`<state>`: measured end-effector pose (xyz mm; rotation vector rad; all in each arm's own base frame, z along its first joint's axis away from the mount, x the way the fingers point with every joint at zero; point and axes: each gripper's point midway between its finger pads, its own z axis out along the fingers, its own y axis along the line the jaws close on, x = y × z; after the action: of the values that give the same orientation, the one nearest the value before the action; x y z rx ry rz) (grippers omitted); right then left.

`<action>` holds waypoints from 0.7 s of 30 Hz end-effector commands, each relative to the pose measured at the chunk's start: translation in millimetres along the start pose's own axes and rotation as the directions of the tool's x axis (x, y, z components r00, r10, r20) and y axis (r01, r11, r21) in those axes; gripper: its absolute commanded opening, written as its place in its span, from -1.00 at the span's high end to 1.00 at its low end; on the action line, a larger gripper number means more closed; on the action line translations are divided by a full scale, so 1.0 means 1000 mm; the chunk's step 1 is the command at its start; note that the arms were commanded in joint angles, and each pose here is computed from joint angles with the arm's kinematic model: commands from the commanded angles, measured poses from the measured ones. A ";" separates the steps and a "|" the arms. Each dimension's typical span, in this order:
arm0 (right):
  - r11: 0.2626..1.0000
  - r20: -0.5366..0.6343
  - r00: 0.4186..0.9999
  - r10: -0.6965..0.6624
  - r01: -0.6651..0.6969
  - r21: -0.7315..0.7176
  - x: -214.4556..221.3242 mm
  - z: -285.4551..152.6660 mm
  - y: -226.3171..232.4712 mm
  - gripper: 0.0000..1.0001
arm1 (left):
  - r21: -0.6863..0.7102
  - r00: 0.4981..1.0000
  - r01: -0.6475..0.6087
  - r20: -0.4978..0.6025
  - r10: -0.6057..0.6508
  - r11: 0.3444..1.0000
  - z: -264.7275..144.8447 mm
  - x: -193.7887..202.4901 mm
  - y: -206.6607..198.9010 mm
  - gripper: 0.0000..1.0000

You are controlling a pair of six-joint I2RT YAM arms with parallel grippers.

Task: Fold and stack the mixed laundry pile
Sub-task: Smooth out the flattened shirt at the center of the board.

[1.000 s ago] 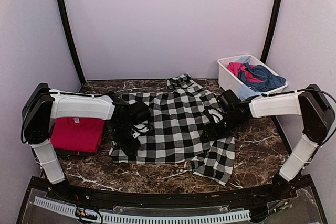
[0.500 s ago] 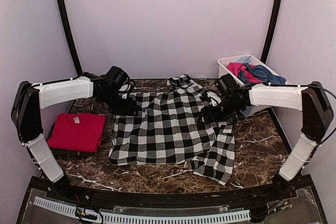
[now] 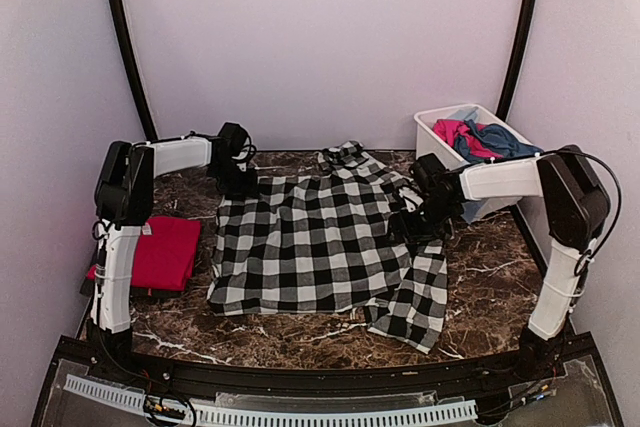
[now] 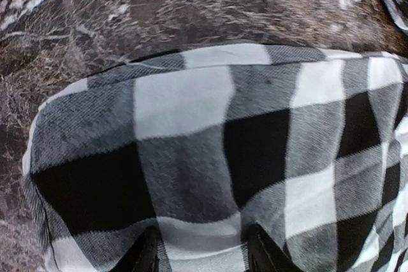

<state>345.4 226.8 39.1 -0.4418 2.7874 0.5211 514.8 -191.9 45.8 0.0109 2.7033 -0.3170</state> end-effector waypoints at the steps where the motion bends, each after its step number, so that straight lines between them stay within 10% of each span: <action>1: 0.998 -0.012 1.000 0.003 -0.004 -0.062 0.000 0.010 0.011 -0.46 | -0.091 0.998 0.003 -0.060 -0.008 0.996 0.007 -0.005 0.040 0.12; 10: 0.988 0.008 0.999 -0.042 0.043 -0.149 -0.023 0.013 0.048 -0.45 | -0.081 1.000 0.027 -0.011 -0.028 0.996 0.012 -0.059 0.069 0.12; 21: 0.967 0.253 0.967 -0.017 0.080 -0.240 -0.031 -0.129 0.091 -0.55 | 0.028 0.972 -0.001 0.236 -0.006 1.000 -0.166 -0.066 0.006 -0.39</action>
<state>352.7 277.9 149.4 -0.5183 2.5334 0.7644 565.1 -122.1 101.2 -0.0581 2.6427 -0.2349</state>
